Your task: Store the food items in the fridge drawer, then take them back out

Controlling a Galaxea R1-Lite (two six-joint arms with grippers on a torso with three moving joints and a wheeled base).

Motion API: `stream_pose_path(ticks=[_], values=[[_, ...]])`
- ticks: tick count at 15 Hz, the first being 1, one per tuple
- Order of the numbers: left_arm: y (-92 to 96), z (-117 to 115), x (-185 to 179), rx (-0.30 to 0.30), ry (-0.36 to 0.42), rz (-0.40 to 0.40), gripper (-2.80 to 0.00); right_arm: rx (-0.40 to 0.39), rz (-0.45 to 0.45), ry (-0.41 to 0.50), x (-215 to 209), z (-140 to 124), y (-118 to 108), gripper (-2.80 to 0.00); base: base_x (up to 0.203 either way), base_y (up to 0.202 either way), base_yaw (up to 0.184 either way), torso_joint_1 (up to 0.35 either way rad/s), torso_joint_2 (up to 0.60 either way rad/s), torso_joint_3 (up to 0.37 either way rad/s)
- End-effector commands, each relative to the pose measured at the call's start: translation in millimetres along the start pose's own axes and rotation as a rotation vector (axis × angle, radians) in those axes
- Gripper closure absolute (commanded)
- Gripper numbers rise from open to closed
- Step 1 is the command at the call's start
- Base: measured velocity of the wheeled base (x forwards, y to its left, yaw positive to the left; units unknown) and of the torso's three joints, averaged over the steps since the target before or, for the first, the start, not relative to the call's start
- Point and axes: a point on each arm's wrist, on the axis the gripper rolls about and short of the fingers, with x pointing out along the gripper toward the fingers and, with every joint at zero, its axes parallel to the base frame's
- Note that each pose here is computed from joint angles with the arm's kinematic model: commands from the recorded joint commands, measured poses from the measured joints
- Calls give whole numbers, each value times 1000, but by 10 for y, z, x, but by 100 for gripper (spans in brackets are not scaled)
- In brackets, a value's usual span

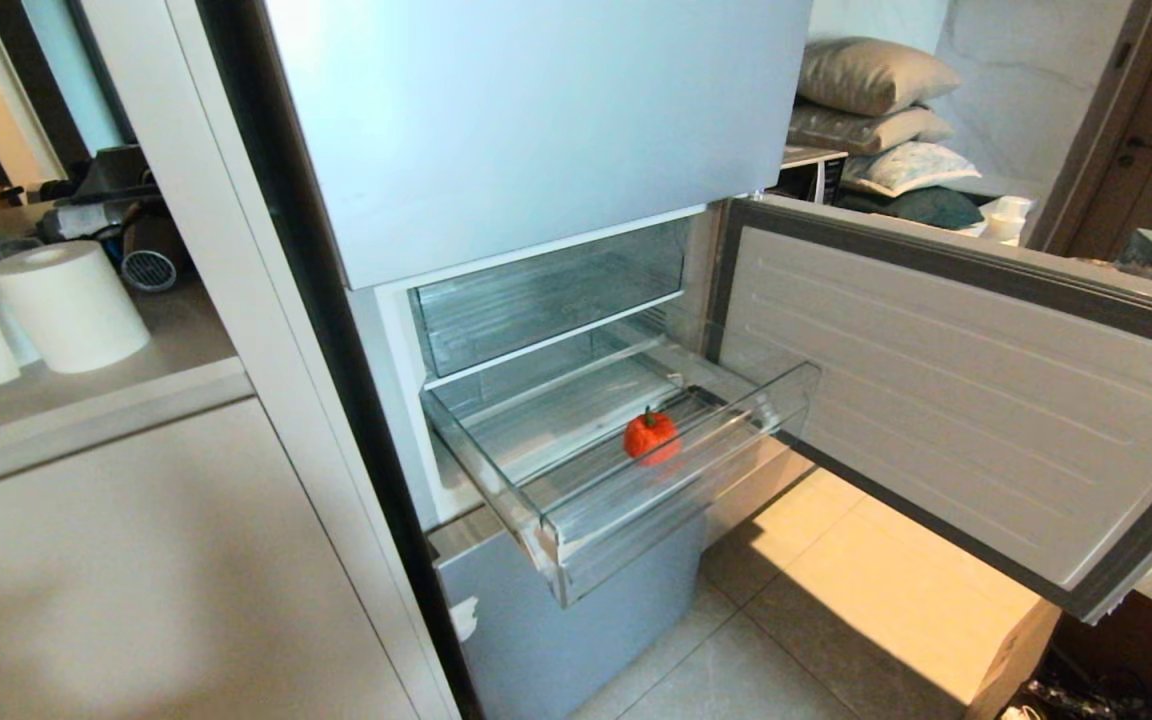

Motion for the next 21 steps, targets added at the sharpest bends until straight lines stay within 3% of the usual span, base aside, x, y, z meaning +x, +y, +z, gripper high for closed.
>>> stream_pose_path(ticks=[1,4,6,9,11,12,15,17,21], values=[[0,1,1,0,1,0,0,-11,13,-112,-669,535,136,0,0,0,0,0,0,0],[0,1,1,-1,1,0,0,-7,19,-205,-1565,858,254,0,0,0,0,0,0,0],[0,1,1,-1,1,0,0,3,35,-331,-2296,1032,360,0,0,0,0,0,0,0],[0,-1,1,1,2,0,0,0,93,-549,-3356,1078,553,0,0,0,0,0,0,0],[0,1,1,-1,1,0,0,-3,217,-634,-3758,1037,756,0,0,0,0,0,0,0],[0,1,1,-1,1,0,0,-1,337,-623,-3833,995,899,0,0,0,0,0,0,0],[0,1,1,-1,1,0,0,-30,803,-411,-3981,764,1429,0,0,0,0,0,0,0],[0,1,1,-1,1,0,0,-56,1017,-203,-3998,579,1821,0,0,0,0,0,0,0],[0,1,1,1,1,0,0,-155,1061,123,-3458,-1,2933,0,0,0,0,0,0,0]])
